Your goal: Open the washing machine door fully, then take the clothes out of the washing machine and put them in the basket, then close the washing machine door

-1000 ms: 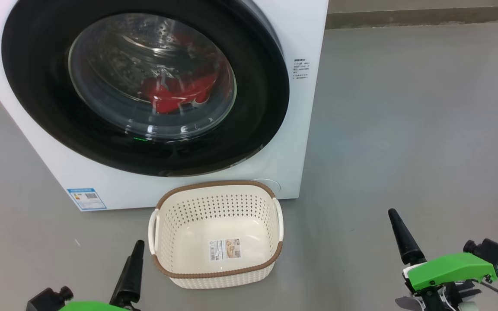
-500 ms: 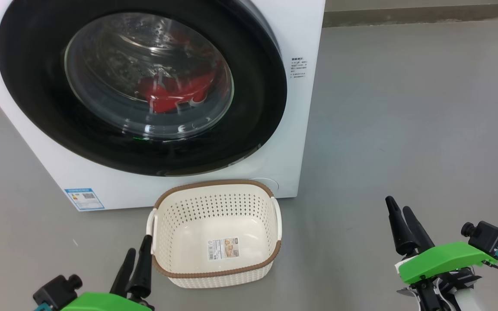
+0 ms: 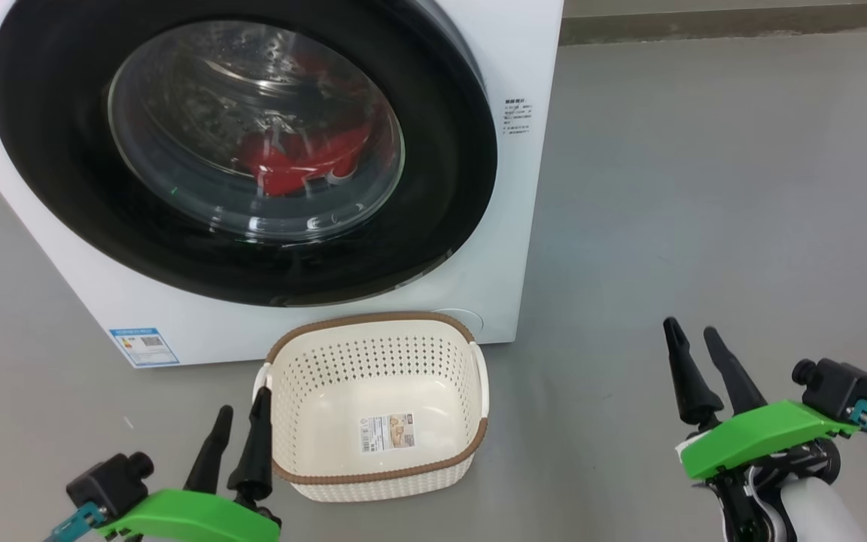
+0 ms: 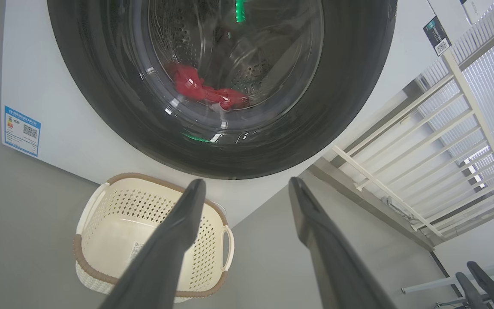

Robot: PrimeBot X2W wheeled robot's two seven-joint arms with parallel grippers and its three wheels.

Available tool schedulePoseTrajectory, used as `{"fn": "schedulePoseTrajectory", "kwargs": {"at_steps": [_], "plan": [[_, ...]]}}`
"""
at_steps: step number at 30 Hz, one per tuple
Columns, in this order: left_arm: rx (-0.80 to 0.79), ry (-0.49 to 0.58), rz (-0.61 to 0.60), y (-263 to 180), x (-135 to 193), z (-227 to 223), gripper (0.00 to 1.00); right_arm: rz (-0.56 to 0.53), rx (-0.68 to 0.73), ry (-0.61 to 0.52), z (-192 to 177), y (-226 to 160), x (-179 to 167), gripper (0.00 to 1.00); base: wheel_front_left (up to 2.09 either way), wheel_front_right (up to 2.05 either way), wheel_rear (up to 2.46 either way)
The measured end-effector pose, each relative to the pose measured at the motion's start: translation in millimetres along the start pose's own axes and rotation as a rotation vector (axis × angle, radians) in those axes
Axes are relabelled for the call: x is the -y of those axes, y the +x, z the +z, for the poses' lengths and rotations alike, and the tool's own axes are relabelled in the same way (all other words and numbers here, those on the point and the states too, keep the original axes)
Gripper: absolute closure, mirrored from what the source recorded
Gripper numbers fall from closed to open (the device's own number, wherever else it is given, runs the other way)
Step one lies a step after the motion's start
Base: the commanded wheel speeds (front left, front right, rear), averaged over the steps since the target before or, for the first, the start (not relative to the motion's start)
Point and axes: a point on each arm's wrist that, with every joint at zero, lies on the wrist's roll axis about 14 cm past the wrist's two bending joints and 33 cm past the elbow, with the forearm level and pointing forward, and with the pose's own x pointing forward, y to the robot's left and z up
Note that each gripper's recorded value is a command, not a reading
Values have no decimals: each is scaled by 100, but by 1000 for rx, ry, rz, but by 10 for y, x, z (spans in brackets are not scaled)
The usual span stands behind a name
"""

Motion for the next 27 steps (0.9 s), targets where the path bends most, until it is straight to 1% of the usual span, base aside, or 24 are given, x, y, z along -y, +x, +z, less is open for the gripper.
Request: {"fn": "schedulePoseTrajectory", "kwargs": {"at_steps": [5, 7, 9, 11, 27], "plan": [[11, 65, -7, 26, 42, 20, 0, 24, 25, -66, 74, 37, -68, 0, 0, 0, 0], [12, 79, -11, 33, 55, 24, 0, 27, 26, -74, 81, 41, -77, 0, 0, 0, 0], [20, 114, -19, 52, 81, 39, 0, 33, 29, -114, 82, 42, -84, 0, 0, 0, 0], [24, 124, -21, 56, 85, 43, 0, 35, 31, -125, 82, 43, -87, 0, 0, 0, 0], [85, 317, -66, 144, 224, 166, 0, 95, 83, -320, 199, 167, -251, 0, 0, 0, 0]]}}
